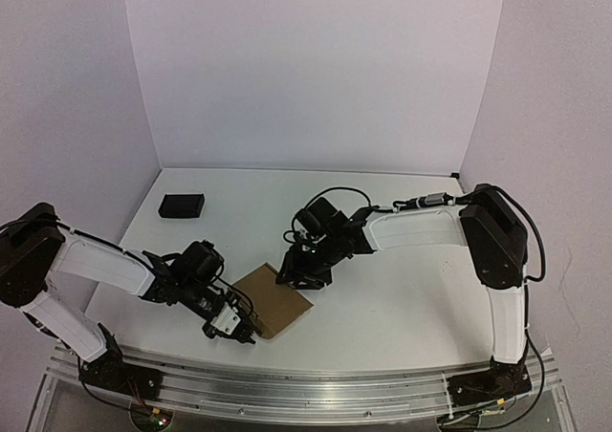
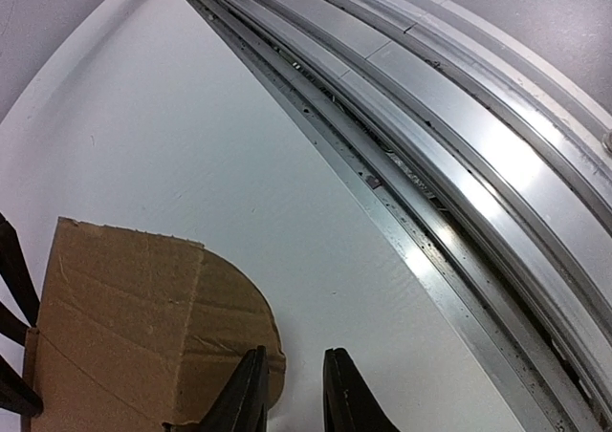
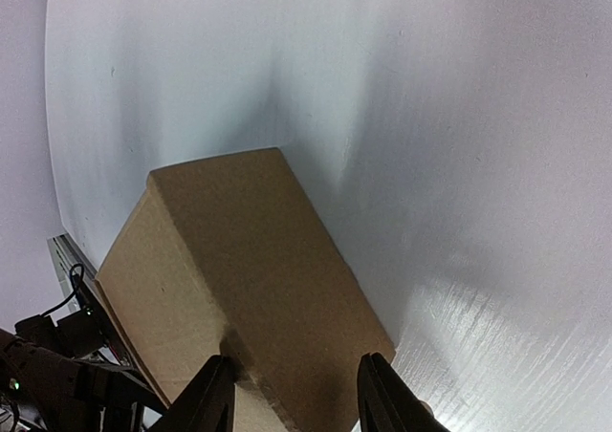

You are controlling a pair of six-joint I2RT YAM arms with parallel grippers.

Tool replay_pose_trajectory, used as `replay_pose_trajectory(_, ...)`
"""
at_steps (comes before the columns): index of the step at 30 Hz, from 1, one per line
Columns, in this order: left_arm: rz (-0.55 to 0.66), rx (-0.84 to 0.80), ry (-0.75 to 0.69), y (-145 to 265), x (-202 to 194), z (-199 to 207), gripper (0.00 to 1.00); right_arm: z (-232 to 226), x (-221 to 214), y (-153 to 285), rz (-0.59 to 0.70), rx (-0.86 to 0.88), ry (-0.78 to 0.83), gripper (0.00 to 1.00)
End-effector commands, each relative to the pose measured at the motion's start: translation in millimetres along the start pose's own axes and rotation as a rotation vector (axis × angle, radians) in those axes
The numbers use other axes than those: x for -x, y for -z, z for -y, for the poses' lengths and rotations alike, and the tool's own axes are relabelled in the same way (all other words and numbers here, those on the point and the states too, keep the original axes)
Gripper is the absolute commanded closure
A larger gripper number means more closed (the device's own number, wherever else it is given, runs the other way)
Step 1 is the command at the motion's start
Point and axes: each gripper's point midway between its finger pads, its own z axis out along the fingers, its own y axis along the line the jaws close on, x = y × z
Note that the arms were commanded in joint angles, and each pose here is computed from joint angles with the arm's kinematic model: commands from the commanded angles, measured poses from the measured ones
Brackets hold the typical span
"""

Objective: Fold the paper box

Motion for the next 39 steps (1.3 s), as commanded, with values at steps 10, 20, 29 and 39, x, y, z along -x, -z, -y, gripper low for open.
replay_pose_trajectory(10,-0.115,0.154,-0.02,-7.9,-20.5,-38.0,0.77,-10.4,-1.6,15.3,0.03,0.0,-0.001,0.56)
replay_pose_trajectory(20,-0.189,0.185,0.003,-5.0,-35.7,-38.0,0.8,-13.8,-7.2,21.6,0.034,0.003,0.004,0.57)
replay_pose_trajectory(29,-0.239,0.208,0.078,7.3,-49.8,-33.4,0.83,-6.1,-13.9,22.0,0.02,-0.008,-0.005,0.57)
replay_pose_trajectory(39,-0.244,0.203,0.148,19.9,-58.0,-34.8,0.83,2.5,-16.5,24.7,0.03,-0.03,-0.024,0.57)
